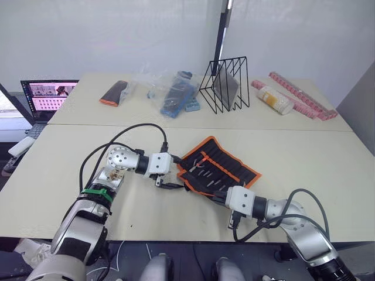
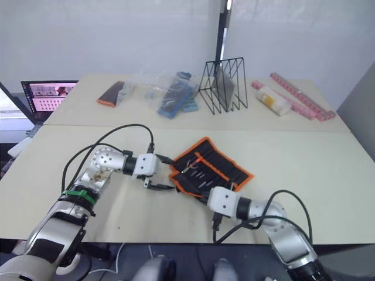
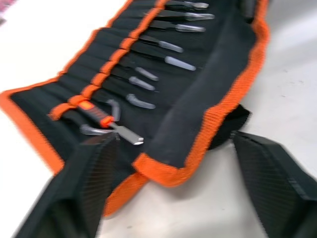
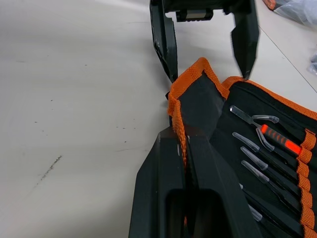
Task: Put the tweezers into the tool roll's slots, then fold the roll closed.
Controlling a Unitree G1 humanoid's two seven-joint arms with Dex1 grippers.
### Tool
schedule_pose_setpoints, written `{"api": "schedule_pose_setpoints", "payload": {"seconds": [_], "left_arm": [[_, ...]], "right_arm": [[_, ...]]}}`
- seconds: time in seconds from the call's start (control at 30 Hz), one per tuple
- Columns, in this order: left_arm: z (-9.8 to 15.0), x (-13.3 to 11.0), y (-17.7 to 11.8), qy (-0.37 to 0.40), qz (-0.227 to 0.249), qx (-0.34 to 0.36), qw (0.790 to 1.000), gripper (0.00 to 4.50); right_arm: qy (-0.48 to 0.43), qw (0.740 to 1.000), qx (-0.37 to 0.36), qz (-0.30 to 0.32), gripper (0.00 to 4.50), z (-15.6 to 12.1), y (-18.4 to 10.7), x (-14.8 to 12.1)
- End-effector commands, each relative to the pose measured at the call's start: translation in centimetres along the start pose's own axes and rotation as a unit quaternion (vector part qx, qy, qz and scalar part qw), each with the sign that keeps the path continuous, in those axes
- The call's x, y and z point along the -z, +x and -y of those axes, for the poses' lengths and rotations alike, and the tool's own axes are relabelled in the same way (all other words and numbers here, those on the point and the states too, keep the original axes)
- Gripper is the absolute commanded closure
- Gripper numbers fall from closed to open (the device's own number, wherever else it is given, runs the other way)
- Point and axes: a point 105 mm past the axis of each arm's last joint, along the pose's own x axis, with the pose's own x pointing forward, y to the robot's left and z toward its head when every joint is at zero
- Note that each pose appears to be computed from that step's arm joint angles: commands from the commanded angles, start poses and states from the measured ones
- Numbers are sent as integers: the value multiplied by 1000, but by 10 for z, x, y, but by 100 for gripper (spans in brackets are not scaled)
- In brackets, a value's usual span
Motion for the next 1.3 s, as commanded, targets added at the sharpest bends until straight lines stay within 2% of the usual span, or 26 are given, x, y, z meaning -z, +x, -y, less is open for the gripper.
{"api": "schedule_pose_setpoints", "payload": {"seconds": [0.03, 0.27, 0.43, 0.6, 0.9, 1.13, 1.3], "left_arm": [[-3, -1, 0, 52, -21, 17, 998, 224], [-11, -8, 3, 64, -3, -24, 998, 448], [-4, -4, -2, 53, -10, -32, 998, 448], [14, -3, -14, 30, -14, -47, 998, 448], [54, -13, -41, -42, -40, -80, 995, 448], [78, -28, -54, -119, -40, -110, 986, 448], [87, -30, -51, -174, -34, -117, 977, 448]], "right_arm": [[-16, 1000, 19, 13, 450, 7, -4, -11], [-21, 1000, 18, 4, 450, 10, -5, -6], [-32, 999, 38, -9, 450, 23, -1, 1], [-53, 998, 37, -25, 450, 40, 6, 16], [-108, 994, 16, 4, 450, 68, 36, 14], [-123, 992, 6, 23, 450, 73, 45, 14], [-104, 994, -24, 28, 450, 62, 30, 17]]}}
